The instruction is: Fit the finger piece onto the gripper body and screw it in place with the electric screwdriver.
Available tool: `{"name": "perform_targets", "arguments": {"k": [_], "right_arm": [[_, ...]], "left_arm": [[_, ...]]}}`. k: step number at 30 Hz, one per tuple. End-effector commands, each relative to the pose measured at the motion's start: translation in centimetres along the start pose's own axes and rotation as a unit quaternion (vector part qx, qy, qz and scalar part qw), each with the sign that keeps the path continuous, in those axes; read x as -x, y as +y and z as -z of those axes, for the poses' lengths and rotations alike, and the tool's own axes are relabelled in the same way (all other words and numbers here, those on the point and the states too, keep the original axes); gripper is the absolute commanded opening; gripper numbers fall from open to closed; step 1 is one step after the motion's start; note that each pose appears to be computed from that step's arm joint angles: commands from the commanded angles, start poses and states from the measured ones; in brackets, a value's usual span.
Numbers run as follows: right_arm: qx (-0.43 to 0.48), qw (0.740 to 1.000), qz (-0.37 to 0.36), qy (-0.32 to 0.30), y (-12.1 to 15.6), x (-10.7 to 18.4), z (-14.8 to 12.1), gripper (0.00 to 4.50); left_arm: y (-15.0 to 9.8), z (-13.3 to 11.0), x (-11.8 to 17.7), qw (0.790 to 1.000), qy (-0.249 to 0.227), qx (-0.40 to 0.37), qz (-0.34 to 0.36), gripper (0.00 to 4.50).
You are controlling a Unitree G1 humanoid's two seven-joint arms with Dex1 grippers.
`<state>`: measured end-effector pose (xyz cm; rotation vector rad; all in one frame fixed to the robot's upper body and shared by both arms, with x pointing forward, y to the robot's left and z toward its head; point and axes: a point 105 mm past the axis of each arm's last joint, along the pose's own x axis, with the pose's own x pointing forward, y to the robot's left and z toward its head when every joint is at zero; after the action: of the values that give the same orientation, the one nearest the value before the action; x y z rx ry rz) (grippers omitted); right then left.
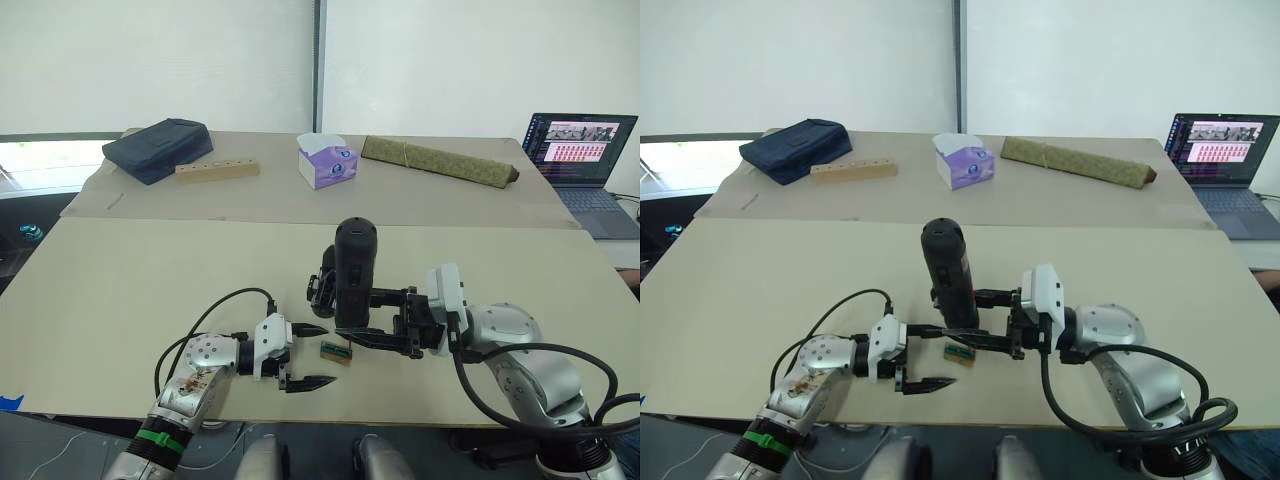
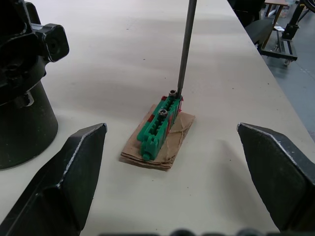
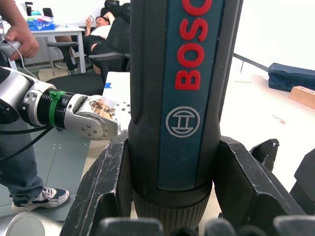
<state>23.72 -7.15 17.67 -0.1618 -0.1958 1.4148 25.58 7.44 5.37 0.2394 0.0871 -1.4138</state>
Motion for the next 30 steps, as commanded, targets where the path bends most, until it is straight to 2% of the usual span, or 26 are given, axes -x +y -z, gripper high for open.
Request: {"name": "perform_targets", "arguments": {"k": [1, 30], "right_arm": [[0.031, 0.999, -0.001, -0.022, 0.02, 0.32, -1.58, 1.9], [0.026, 0.999, -0.019, -0.022, 0.04, 0.48, -1.92, 1.9]], "left_arm": [[-1.12, 2.04, -0.43, 0.999, 0.028, 0.039, 0.013, 4.5], [-1.4, 2.05, -0.38, 0.999, 0.027, 0.041, 0.011, 4.5]]}}
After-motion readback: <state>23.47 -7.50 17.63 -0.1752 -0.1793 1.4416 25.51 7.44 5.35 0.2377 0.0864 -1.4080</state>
